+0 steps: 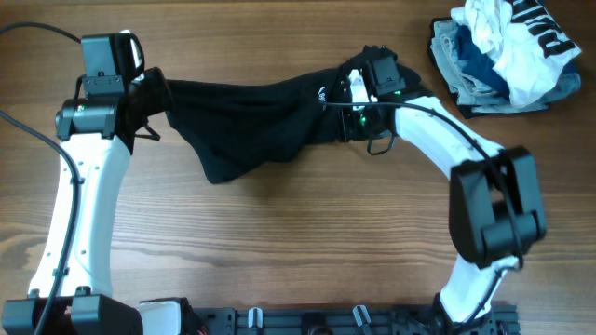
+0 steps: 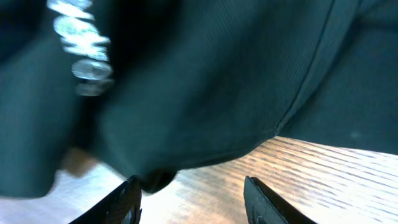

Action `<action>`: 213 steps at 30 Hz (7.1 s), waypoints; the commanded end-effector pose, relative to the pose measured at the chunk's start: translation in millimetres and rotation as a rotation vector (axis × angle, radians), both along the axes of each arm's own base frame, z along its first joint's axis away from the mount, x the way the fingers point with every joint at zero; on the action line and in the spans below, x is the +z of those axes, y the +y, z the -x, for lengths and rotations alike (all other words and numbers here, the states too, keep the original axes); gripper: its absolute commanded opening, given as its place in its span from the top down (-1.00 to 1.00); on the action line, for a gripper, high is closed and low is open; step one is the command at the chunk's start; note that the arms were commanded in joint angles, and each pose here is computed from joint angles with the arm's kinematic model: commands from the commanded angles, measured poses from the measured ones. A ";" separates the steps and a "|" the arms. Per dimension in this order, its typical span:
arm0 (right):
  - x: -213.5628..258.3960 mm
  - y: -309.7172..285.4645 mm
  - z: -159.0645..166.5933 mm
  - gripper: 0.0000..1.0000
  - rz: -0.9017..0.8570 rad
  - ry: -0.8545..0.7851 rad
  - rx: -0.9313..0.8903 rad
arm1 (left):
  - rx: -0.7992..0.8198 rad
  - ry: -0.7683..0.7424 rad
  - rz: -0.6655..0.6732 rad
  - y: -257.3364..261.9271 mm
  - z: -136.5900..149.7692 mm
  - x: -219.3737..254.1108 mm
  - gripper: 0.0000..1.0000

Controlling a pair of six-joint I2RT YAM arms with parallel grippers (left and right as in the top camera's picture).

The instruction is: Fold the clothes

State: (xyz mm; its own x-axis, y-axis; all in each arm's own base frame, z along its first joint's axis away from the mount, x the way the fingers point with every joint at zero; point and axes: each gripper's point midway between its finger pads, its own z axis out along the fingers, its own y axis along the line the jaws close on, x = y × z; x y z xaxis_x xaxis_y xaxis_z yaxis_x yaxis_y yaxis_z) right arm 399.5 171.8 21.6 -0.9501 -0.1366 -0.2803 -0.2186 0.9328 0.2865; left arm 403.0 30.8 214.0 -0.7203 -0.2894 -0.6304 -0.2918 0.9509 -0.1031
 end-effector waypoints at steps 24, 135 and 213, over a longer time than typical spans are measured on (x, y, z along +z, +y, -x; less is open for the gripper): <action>3.9 -11.8 -17.5 0.91 -0.050 -0.019 -0.130 | 0.007 -0.020 -0.005 3.2 -0.8 6.9 0.92; 206.7 -112.0 23.6 0.92 -0.034 -0.379 -0.327 | -0.041 -0.028 0.022 -4.1 -30.5 6.0 0.92; 116.5 -62.3 -241.9 0.88 -0.111 -0.495 -0.234 | -0.065 -0.368 -0.004 -24.4 -225.1 -67.4 0.53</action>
